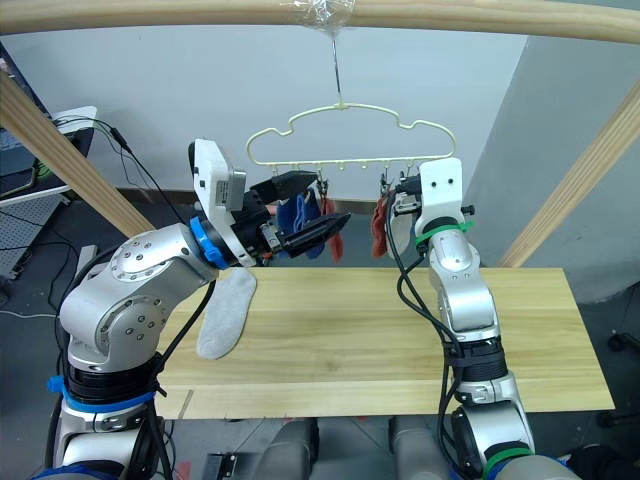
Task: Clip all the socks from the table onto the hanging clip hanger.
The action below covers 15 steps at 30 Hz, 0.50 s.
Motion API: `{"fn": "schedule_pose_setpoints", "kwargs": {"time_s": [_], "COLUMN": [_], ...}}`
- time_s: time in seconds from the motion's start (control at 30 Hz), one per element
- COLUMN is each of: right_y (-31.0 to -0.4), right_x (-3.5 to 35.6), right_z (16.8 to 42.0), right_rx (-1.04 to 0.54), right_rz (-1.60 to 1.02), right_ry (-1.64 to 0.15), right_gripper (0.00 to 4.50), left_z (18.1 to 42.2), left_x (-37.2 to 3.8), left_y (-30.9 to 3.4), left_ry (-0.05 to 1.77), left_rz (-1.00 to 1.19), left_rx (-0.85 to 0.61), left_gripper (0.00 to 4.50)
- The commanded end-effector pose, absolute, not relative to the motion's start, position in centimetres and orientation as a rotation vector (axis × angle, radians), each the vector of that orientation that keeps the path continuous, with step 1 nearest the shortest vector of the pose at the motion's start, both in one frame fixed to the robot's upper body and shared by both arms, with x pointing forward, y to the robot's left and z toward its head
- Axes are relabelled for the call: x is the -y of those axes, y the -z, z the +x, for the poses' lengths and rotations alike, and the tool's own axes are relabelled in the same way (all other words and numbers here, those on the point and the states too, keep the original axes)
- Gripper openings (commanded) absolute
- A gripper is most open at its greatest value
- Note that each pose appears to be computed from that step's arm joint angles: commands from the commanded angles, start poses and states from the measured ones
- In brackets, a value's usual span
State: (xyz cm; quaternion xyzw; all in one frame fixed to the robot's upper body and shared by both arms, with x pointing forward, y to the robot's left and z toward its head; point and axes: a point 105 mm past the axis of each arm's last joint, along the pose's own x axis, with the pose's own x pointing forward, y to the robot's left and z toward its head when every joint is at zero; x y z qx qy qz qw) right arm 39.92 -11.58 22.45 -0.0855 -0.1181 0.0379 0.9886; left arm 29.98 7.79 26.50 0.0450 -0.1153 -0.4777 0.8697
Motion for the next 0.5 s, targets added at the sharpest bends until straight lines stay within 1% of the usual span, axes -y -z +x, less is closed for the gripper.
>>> {"fn": "schedule_pose_setpoints", "kwargs": {"time_s": [0.03,0.3,0.37,0.43,0.5], "right_y": [-23.97,-23.78,-23.79,-23.78,-23.75], "right_x": [11.5,11.49,11.52,11.56,11.55], "right_z": [39.52,39.52,39.53,39.55,39.58], "right_rx": [0.287,0.279,0.279,0.278,0.276], "right_rz": [-0.157,-0.158,-0.16,-0.162,-0.164], "right_ry": [-0.082,-0.084,-0.08,-0.077,-0.076], "right_gripper": [0.08,0.08,0.86,1.53,1.53], "left_z": [29.08,29.12,29.1,29.1,29.12], "left_x": [-7.42,-7.39,-7.39,-7.38,-7.39], "left_y": [-27.43,-27.4,-27.42,-27.43,-27.42], "left_ry": [1.02,1.019,1.02,1.02,1.019], "left_rz": [0.109,0.11,0.109,0.109,0.11], "left_rx": [0.29,0.29,0.29,0.29,0.29], "left_gripper": [4.5,4.5,4.5,4.5,4.5]}}
